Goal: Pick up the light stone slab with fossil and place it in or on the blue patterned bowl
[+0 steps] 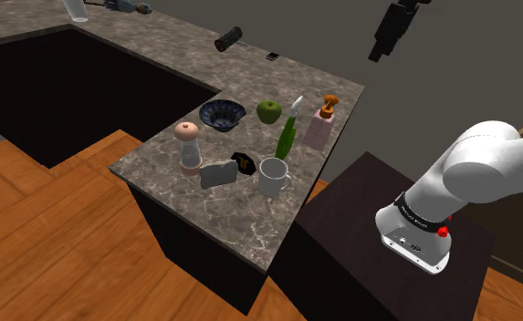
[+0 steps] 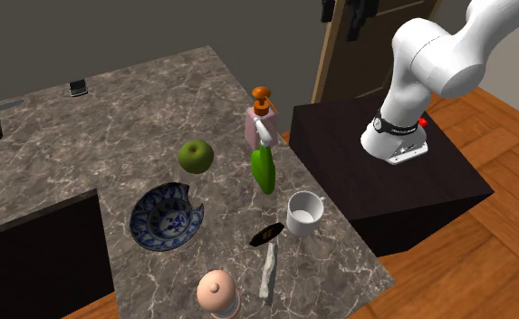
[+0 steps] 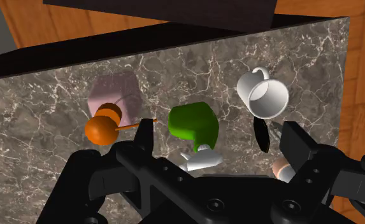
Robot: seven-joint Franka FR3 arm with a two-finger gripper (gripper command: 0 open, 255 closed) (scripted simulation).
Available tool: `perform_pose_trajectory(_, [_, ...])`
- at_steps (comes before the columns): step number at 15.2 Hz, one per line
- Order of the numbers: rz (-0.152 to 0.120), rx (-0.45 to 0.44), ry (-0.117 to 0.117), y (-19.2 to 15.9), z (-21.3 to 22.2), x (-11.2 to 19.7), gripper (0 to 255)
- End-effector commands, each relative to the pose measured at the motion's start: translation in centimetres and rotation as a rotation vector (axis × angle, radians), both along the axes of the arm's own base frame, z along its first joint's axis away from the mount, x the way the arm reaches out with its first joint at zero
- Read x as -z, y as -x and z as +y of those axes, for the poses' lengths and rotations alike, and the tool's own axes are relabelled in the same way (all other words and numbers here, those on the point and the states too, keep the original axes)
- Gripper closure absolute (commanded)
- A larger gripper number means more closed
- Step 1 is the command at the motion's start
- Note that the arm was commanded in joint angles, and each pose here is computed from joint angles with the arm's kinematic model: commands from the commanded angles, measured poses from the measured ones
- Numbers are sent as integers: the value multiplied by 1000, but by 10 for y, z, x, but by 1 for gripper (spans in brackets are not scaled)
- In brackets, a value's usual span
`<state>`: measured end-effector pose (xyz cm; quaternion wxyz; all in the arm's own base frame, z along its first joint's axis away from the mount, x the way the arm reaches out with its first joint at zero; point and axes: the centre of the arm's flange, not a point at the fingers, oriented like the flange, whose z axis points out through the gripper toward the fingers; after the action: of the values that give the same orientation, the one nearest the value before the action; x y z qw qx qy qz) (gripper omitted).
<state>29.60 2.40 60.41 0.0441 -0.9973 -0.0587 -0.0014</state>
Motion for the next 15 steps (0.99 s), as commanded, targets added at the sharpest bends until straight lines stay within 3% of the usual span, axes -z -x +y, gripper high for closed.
perform_pose_trajectory(1, [0, 0, 0, 0, 0, 0, 0])
perform_pose_trajectory(15, [-13, -397, 33, -110, 98, 117, 0])
